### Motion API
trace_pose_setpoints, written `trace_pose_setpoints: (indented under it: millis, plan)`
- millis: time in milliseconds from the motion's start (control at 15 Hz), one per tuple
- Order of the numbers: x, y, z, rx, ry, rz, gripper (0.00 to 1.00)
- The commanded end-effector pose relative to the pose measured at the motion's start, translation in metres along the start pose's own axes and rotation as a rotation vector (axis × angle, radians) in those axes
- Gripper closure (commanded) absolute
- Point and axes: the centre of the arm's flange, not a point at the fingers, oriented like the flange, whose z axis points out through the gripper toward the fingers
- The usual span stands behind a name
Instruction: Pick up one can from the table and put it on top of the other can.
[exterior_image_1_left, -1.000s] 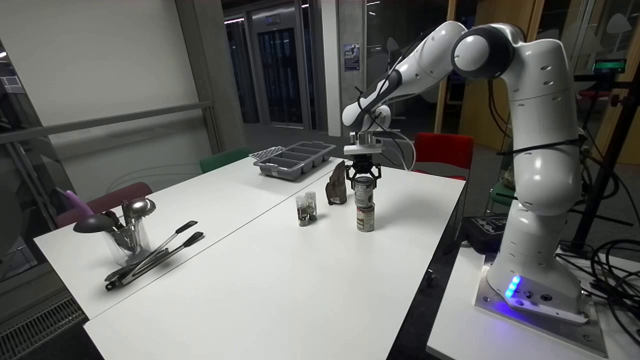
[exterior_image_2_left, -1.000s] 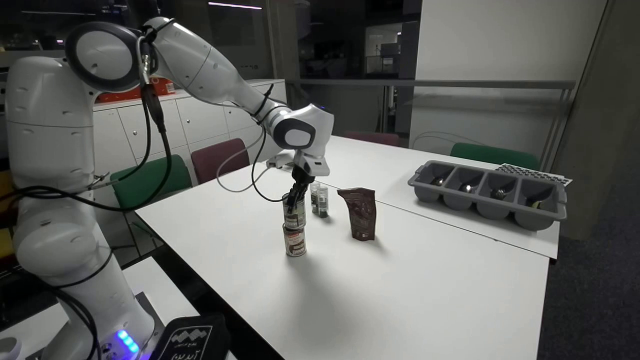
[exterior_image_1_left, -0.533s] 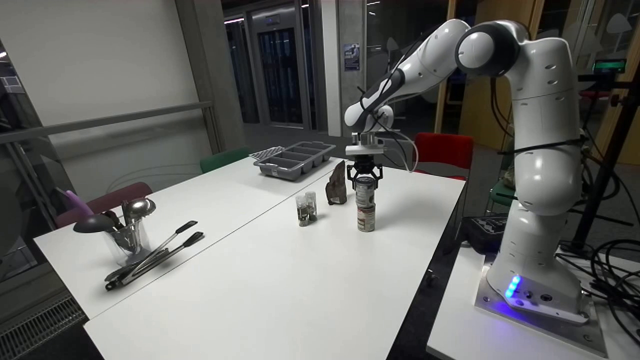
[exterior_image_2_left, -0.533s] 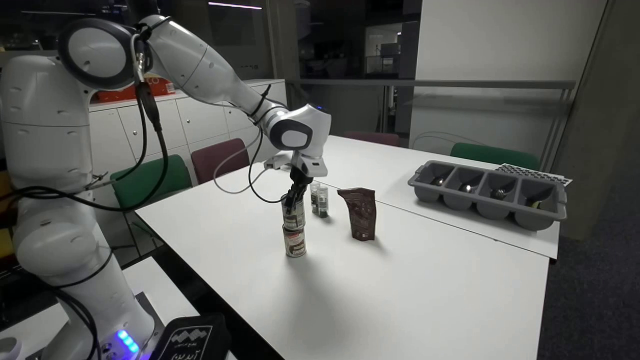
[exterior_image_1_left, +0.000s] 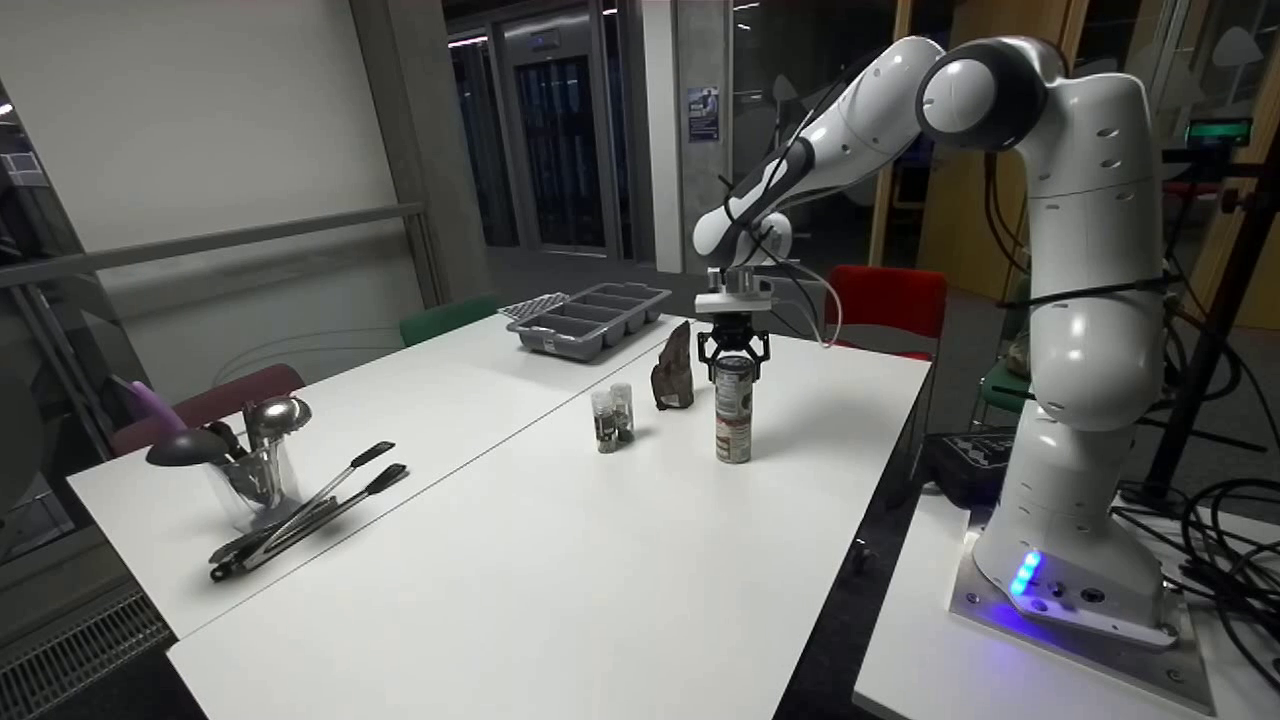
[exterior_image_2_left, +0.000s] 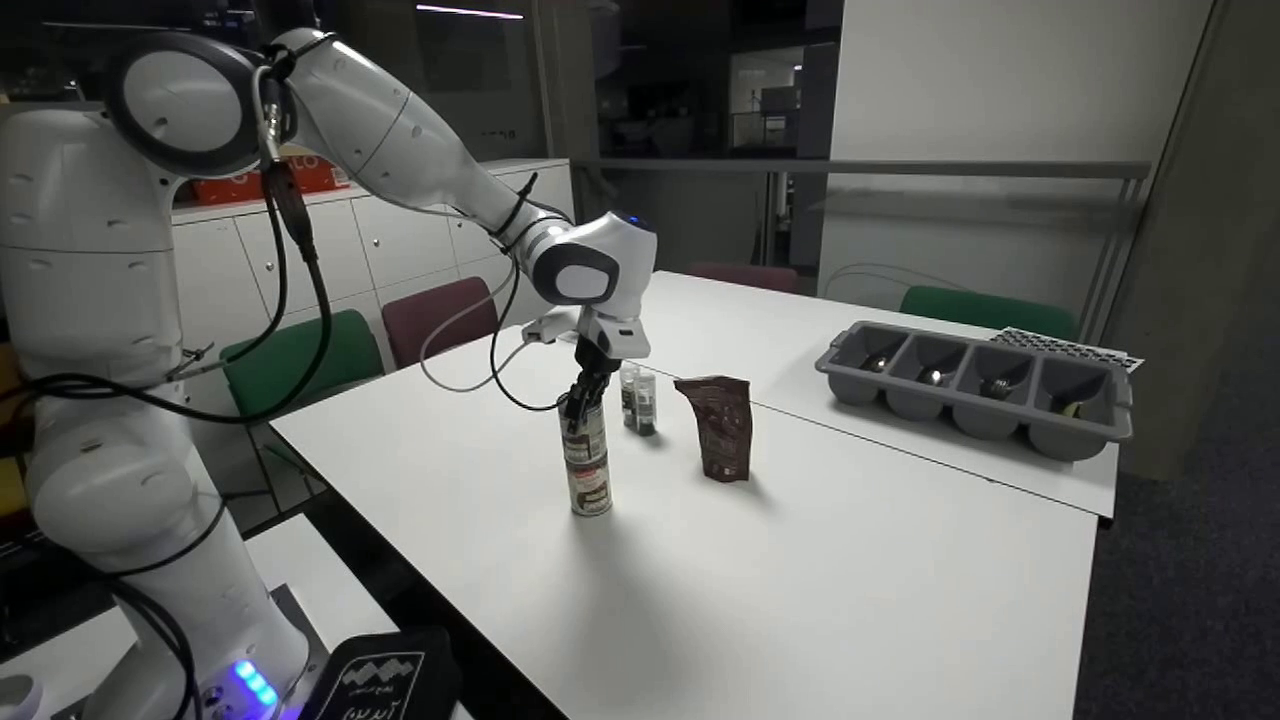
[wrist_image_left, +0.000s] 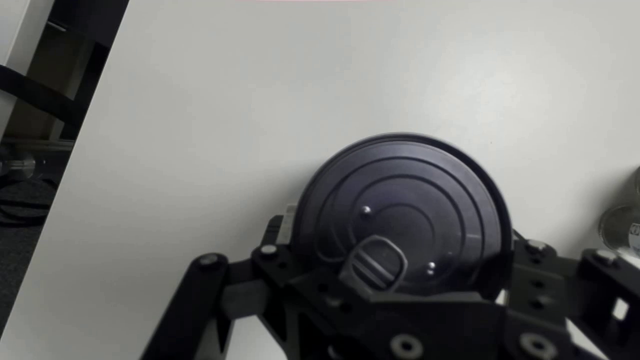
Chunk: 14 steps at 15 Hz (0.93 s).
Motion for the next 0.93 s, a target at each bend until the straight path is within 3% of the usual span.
trace_pose_setpoints:
  millis: [0,533,600,867]
  plan:
    - [-0.0123,0.0127,-0.0021,0.011,0.021,0.016,0.43]
    - [-0.0101,0.0128,-0.0025,0.010,0.015,0.016,0.43]
    - [-0.0099,0.0131,-0.0027,0.010,0.013,0.017,0.04]
    - [-0.0096,0.0143,-0.0006,0.006,0.007,0.018,0.00]
